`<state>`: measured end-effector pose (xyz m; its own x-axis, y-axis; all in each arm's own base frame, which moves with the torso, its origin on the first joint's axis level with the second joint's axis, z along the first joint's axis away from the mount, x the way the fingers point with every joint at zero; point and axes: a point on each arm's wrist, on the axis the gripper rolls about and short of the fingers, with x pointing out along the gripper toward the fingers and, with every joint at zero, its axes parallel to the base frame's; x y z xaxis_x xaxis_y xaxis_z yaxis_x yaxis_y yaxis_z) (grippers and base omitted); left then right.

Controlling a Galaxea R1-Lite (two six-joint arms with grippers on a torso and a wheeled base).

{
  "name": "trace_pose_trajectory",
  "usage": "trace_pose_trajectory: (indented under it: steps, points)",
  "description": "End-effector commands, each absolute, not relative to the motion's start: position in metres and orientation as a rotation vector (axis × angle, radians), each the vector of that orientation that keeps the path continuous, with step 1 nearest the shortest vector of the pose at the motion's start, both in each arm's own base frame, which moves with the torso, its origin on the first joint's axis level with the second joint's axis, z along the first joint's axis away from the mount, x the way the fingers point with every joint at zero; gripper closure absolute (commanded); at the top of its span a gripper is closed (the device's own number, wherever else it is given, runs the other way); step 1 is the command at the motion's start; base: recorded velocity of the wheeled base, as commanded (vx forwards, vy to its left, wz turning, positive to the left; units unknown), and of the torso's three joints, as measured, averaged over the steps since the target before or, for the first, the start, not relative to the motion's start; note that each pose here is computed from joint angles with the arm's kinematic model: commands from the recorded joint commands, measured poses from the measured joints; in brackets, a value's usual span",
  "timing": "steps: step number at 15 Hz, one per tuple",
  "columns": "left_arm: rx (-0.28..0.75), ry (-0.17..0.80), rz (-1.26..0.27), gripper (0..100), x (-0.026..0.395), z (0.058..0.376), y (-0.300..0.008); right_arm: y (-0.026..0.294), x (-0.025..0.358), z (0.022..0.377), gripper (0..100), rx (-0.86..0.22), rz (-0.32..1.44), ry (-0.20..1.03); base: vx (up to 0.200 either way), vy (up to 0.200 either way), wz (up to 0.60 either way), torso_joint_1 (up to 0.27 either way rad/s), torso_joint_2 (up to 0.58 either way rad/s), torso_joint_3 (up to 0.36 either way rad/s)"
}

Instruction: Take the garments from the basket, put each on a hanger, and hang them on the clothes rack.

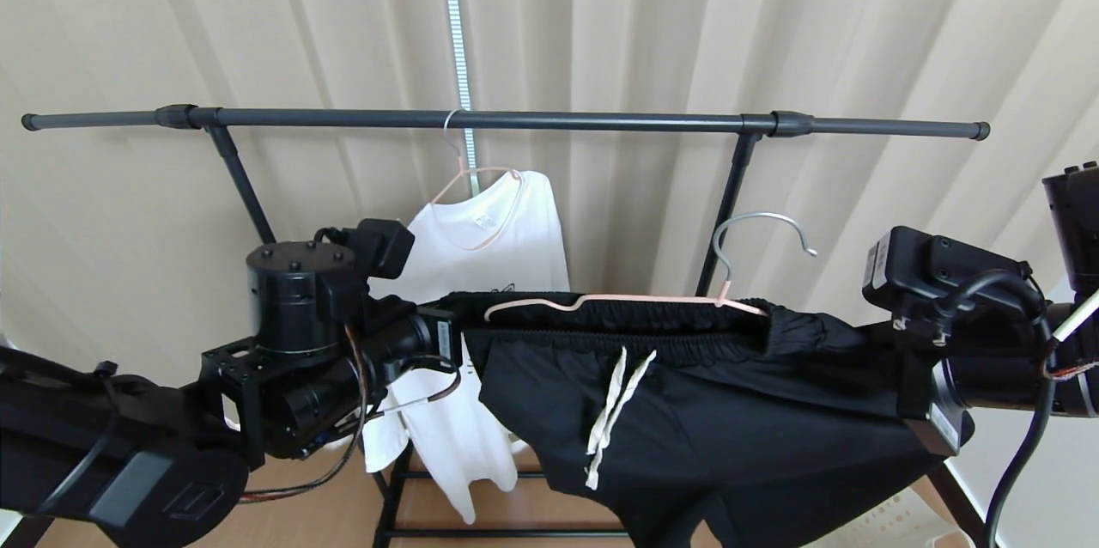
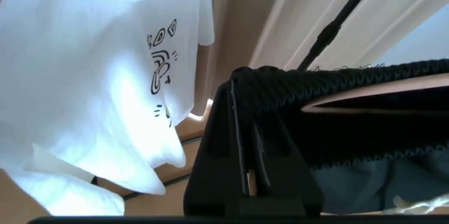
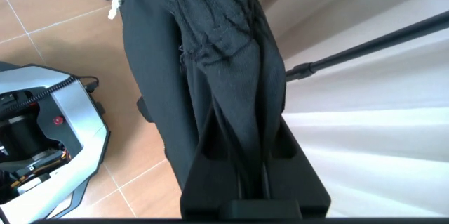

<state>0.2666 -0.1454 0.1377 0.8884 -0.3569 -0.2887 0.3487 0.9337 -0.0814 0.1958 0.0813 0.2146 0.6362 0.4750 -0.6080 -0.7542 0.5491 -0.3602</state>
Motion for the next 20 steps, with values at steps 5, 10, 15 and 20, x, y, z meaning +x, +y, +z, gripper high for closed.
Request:
trace_pose_trajectory:
  steps: [5,10,15,20]
  points:
    - [0.009,0.312,-0.416,100,0.251,0.185,-0.153,0.085,0.208,0.207,100,-0.649,0.754,0.519,0.0,0.0,0.0,0.0,0.0,0.0]
    - [0.081,0.41,-0.497,100,0.233,0.204,-0.185,0.093,0.22,0.202,100,-0.617,0.755,0.527,0.0,0.0,0.0,0.0,0.0,0.0]
    - [0.097,0.4,-0.483,100,0.228,0.226,-0.187,0.095,0.227,0.192,100,-0.657,0.683,0.578,0.0,0.0,0.0,0.0,0.0,0.0]
    - [0.109,0.418,-0.481,100,0.218,0.235,-0.182,0.098,0.238,0.191,100,-0.659,0.632,0.563,0.0,0.0,0.0,0.0,0.0,0.0]
